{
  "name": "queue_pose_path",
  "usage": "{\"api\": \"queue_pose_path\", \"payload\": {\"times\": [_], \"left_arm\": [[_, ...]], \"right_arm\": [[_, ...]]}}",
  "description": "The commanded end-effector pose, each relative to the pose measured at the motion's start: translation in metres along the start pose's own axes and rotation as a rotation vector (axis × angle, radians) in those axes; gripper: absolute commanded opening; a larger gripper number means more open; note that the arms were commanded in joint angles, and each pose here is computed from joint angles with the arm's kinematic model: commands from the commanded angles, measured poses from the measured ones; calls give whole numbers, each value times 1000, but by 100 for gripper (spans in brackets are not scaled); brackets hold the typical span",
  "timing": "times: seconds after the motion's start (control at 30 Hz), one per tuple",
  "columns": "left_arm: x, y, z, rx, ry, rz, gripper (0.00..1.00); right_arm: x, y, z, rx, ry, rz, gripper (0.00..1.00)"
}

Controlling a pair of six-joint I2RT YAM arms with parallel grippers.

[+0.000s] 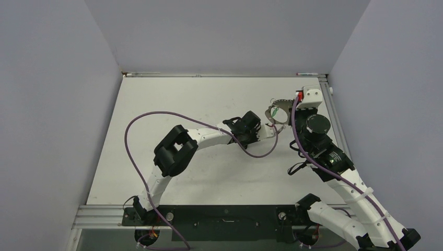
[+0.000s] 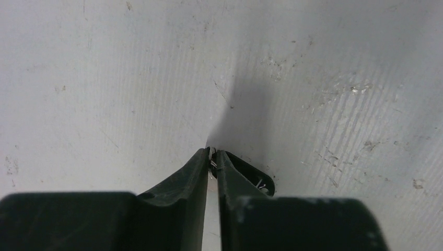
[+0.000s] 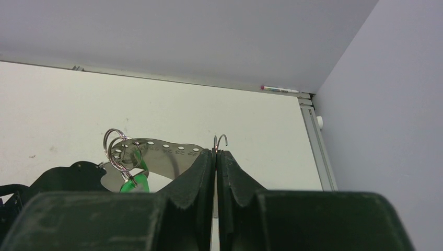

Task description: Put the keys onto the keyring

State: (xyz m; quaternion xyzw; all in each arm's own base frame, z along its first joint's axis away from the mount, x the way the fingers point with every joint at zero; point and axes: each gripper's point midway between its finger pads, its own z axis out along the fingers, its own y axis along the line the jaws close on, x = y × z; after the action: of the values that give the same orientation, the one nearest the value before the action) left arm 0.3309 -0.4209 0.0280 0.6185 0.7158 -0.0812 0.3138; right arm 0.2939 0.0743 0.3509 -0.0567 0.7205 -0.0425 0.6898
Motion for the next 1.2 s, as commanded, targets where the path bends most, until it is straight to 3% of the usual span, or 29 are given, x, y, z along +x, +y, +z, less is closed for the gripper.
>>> {"api": "queue_pose_path", "payload": {"times": [0.0,0.03,0.37,0.77,1.17], "left_arm": [[-13,8,1,-23,-26,19,4],[-13,8,1,-22,-22,20,0],[-15,1,-29,7,-85,-60,0],[15,-11,-71,-3,-106,-208,0],[12,-12,-158,-106,-239,-317,0]], "right_arm": [[-20,-3,-3,5,-65,42,5],[-20,-3,-2,4,-65,41,5],[-19,-1,-1,-2,-62,39,5],[-18,5,-1,-29,-62,36,5],[-16,25,1,-126,-73,18,5]]}}
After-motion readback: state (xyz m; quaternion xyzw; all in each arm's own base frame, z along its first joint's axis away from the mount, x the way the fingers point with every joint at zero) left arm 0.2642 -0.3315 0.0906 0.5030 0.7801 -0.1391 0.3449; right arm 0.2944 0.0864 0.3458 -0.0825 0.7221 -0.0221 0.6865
